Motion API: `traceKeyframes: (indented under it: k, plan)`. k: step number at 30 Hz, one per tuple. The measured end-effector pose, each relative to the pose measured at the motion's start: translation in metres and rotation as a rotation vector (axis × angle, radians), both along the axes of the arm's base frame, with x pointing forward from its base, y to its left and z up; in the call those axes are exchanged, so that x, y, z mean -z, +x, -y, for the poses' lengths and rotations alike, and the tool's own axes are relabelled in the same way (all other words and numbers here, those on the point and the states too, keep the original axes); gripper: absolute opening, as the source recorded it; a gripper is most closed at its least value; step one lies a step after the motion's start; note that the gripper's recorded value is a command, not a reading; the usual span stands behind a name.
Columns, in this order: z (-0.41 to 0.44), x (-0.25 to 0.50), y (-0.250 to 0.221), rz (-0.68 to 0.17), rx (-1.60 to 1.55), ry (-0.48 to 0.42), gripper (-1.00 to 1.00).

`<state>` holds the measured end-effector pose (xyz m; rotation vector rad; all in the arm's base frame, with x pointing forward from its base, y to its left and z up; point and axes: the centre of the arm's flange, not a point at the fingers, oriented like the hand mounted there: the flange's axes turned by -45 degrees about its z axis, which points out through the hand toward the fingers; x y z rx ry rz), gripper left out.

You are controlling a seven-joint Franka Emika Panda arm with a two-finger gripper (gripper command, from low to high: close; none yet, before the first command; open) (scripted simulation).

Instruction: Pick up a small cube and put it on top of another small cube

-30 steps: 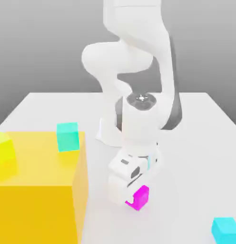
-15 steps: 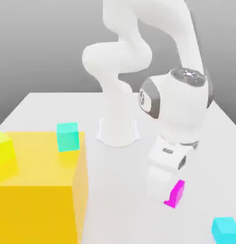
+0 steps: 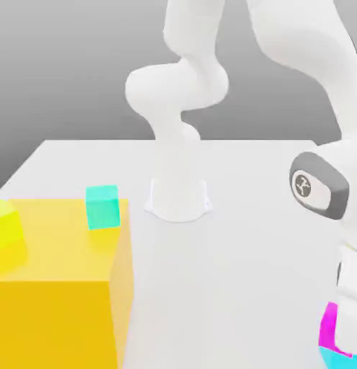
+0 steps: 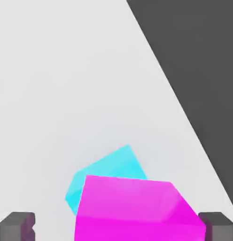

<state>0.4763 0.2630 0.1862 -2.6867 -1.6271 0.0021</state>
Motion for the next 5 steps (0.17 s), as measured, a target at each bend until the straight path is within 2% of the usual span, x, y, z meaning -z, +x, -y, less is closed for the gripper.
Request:
traceKeyframes:
  k: [2,5]
  plan:
    - [0.000,0.001,0.000,0.001,0.000,0.000,1.00]
    - [-0.001,-0.037,0.001,0.001,-0.001,0.000,1.00]
